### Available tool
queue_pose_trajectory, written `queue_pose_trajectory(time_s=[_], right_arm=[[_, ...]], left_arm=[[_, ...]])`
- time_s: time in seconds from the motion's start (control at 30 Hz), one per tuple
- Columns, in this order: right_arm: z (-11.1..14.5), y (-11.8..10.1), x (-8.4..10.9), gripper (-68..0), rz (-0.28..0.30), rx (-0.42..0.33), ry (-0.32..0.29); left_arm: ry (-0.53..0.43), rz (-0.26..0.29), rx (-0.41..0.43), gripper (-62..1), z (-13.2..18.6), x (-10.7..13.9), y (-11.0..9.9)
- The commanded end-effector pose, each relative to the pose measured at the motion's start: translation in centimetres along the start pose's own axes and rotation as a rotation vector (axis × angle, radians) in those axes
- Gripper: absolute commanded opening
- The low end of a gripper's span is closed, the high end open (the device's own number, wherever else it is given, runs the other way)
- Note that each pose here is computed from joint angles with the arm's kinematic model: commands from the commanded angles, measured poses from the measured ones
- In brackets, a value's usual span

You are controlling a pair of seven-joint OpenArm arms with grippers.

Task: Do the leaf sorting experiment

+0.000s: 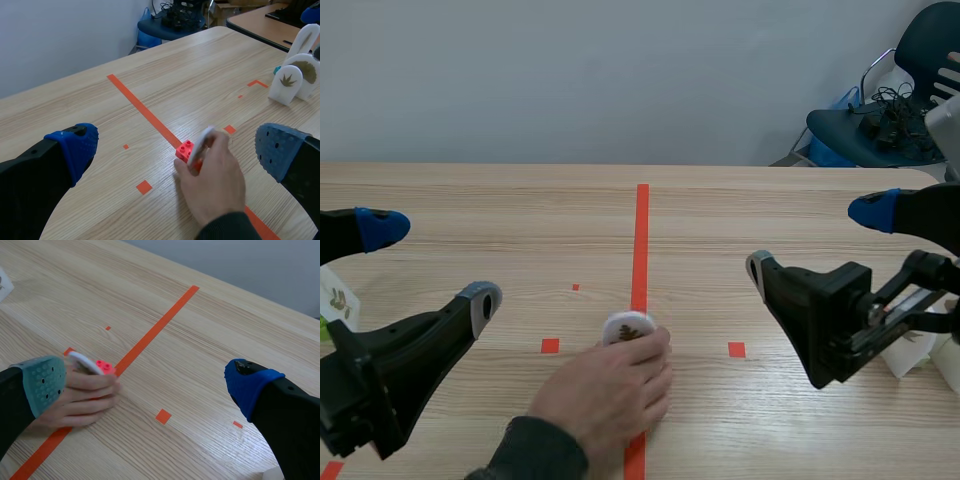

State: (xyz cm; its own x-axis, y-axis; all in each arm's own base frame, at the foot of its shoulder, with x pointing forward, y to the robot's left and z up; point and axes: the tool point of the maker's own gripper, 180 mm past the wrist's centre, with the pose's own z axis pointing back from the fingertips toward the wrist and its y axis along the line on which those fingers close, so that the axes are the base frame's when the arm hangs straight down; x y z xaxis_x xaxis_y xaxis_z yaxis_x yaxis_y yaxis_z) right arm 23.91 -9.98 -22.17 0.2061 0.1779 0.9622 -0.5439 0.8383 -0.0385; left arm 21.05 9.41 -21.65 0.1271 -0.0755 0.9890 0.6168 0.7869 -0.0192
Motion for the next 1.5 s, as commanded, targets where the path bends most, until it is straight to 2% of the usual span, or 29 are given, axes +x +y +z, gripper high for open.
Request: queue_pose_trajectory(time_s=[0.0,0.63,0.73,0.83,1.03,1.2,1.3,1.47], right_arm=[[-0.1,-0.5,0.9,0.4,0.003,-0.011,-0.039],[-0.1,-0.5,0.9,0.4,0.004,-0.011,-0.038],[-0.1,-0.5,0.9,0.4,0.004,-0.011,-0.038],[-0.1,-0.5,0.9,0.4,0.004,-0.012,-0.038],[-0.1,-0.6,0.9,0.4,0.004,-0.016,-0.038],[-0.1,-0.7,0.8,0.4,0.009,-0.020,-0.035],[-0.1,-0.7,0.7,0.4,0.025,-0.023,-0.026],[-0.1,-0.8,0.7,0.4,0.025,-0.024,-0.026]], left_arm=[[-0.020,0.002,0.003,1.4,0.0,0.5,0.1],[-0.017,-0.001,-0.001,1.4,-0.1,0.5,0.1],[0.040,-0.025,-0.016,1.4,-0.7,-0.6,-0.1],[0.057,-0.036,-0.030,1.4,-1.6,-1.7,0.0],[0.095,0.024,-0.048,1.4,-4.2,-5.4,0.5],[0.072,0.070,-0.042,1.4,-7.3,-7.6,1.7],[0.080,0.030,-0.063,1.4,-9.3,-9.1,1.7],[0.051,-0.033,-0.145,1.4,-12.2,-10.3,0.0]])
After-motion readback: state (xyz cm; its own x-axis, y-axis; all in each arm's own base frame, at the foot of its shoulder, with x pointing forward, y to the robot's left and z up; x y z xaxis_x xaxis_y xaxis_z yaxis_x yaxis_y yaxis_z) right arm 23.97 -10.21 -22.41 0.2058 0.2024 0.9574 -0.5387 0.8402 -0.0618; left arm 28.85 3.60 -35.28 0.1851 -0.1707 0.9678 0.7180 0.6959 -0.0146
